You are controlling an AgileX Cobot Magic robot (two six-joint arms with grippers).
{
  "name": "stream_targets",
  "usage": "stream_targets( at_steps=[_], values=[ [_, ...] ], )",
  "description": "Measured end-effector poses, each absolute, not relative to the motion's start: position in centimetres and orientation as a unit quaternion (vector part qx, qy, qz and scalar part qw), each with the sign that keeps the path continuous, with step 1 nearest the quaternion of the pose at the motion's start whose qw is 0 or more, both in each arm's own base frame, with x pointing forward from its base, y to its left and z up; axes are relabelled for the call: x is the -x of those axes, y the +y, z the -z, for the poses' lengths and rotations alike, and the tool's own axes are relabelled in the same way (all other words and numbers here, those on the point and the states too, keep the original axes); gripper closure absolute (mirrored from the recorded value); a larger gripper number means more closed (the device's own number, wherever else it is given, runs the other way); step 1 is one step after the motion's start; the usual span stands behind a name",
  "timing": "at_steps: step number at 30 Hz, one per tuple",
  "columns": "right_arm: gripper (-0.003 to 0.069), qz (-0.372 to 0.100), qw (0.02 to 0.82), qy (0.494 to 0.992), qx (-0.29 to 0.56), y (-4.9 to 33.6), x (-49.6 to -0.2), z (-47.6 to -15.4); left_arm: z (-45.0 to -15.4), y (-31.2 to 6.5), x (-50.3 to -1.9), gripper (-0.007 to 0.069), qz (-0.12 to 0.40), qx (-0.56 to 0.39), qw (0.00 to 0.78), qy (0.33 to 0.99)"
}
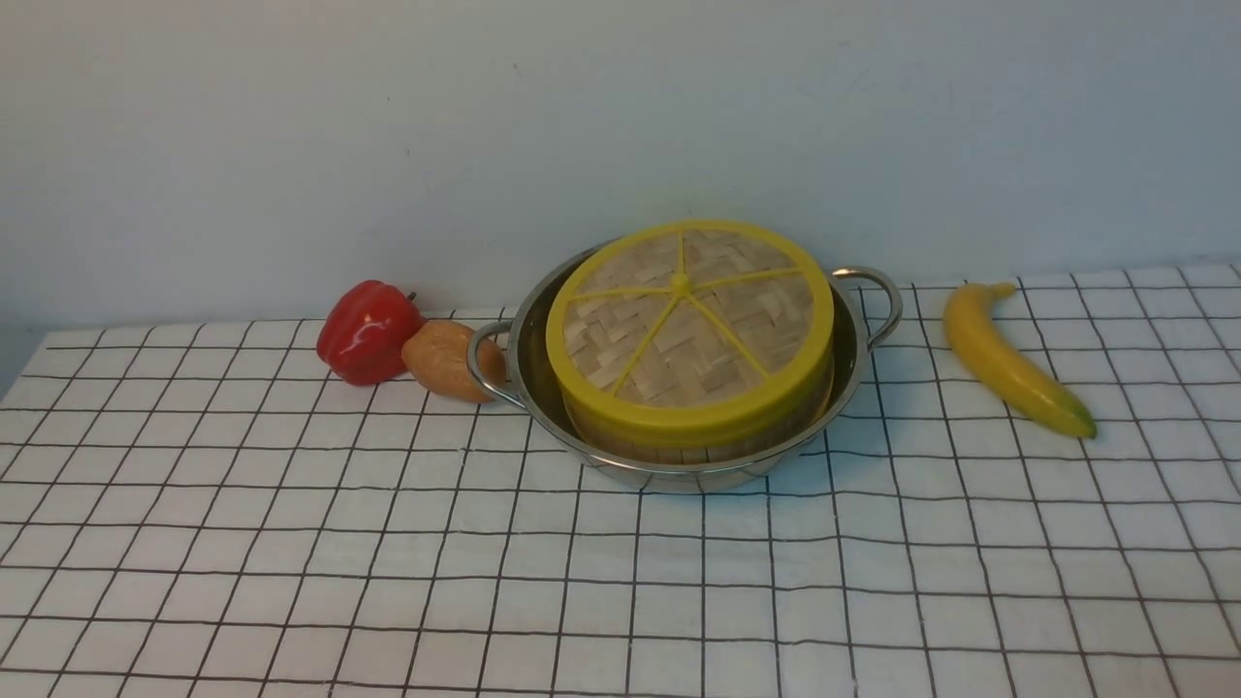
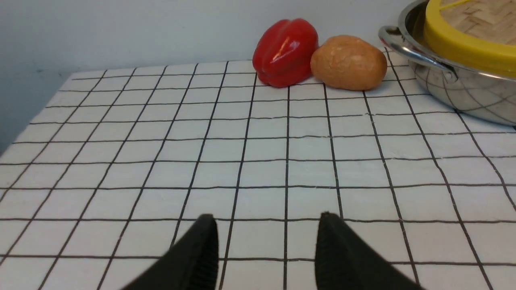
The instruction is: Place the steamer in the pot on the white tablecloth, and put the lid on the steamer.
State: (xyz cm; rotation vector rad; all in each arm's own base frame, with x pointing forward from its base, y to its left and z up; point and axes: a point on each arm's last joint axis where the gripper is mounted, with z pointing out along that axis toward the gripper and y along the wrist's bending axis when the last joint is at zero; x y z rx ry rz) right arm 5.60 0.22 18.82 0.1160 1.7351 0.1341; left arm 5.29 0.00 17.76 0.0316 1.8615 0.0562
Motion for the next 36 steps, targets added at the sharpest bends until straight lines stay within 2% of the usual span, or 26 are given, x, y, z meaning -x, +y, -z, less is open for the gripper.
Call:
stream_targets(
  at_steps=[36],
  values=[
    [0.0419,-0.059,0.643,0.762,-0.051,0.22,-5.6,-18.82,-17.78,0.33,-5.29,0.0309,-0.039,-0.009,0.597,0.801]
  ],
)
